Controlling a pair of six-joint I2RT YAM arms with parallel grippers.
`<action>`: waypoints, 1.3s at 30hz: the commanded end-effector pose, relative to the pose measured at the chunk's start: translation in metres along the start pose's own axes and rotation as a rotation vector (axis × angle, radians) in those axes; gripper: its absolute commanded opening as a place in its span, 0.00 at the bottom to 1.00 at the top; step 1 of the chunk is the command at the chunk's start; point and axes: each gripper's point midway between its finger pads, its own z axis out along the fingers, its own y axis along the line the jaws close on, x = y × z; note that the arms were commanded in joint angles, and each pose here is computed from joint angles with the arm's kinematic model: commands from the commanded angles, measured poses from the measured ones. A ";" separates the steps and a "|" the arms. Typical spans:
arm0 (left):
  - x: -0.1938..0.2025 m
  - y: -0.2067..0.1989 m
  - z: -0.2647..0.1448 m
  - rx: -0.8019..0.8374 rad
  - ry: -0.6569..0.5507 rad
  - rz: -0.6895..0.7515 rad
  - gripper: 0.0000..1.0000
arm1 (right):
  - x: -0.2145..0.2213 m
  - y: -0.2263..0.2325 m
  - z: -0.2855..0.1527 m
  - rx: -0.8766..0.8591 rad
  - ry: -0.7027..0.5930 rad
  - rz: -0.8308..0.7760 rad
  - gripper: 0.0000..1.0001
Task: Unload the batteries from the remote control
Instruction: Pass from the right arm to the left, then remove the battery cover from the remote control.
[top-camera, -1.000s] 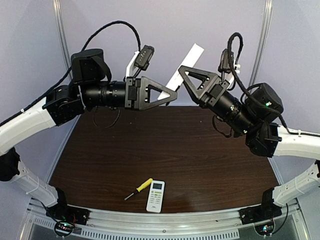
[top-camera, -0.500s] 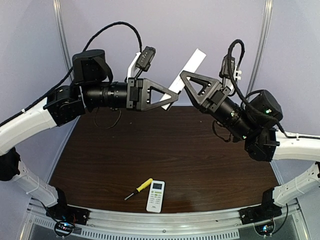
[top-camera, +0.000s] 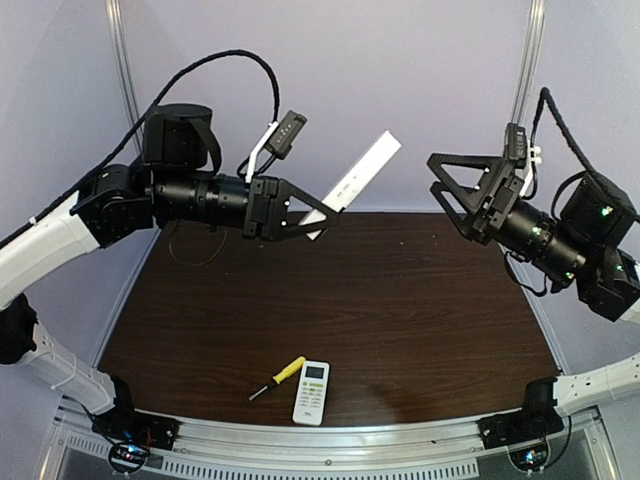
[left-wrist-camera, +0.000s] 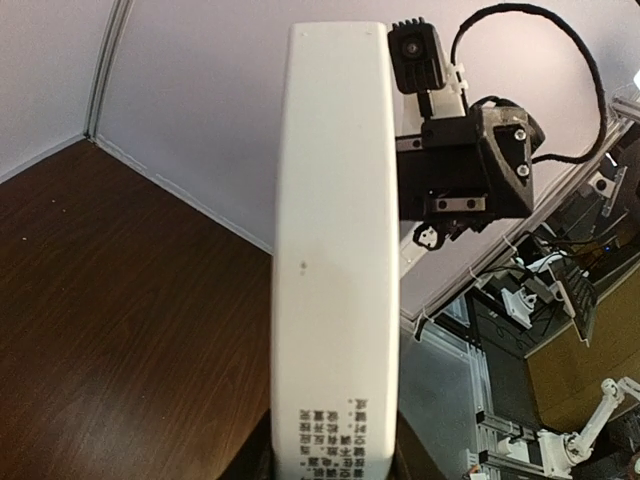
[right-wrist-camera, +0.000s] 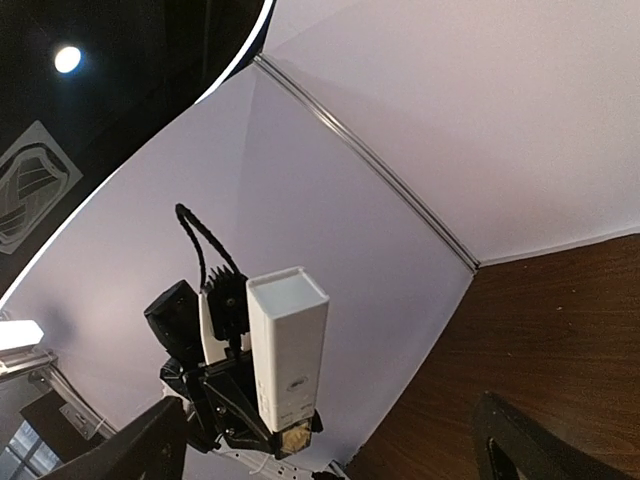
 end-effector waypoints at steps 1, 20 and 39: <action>-0.009 0.002 -0.020 -0.079 0.000 0.113 0.01 | 0.013 -0.052 -0.039 0.284 0.115 -0.024 1.00; 0.072 0.077 -0.024 -0.359 0.328 0.216 0.00 | 0.062 -0.084 -0.086 0.600 0.504 0.040 1.00; 0.133 0.097 -0.031 -0.319 0.518 0.414 0.00 | 0.103 -0.053 -0.076 0.489 0.721 0.245 1.00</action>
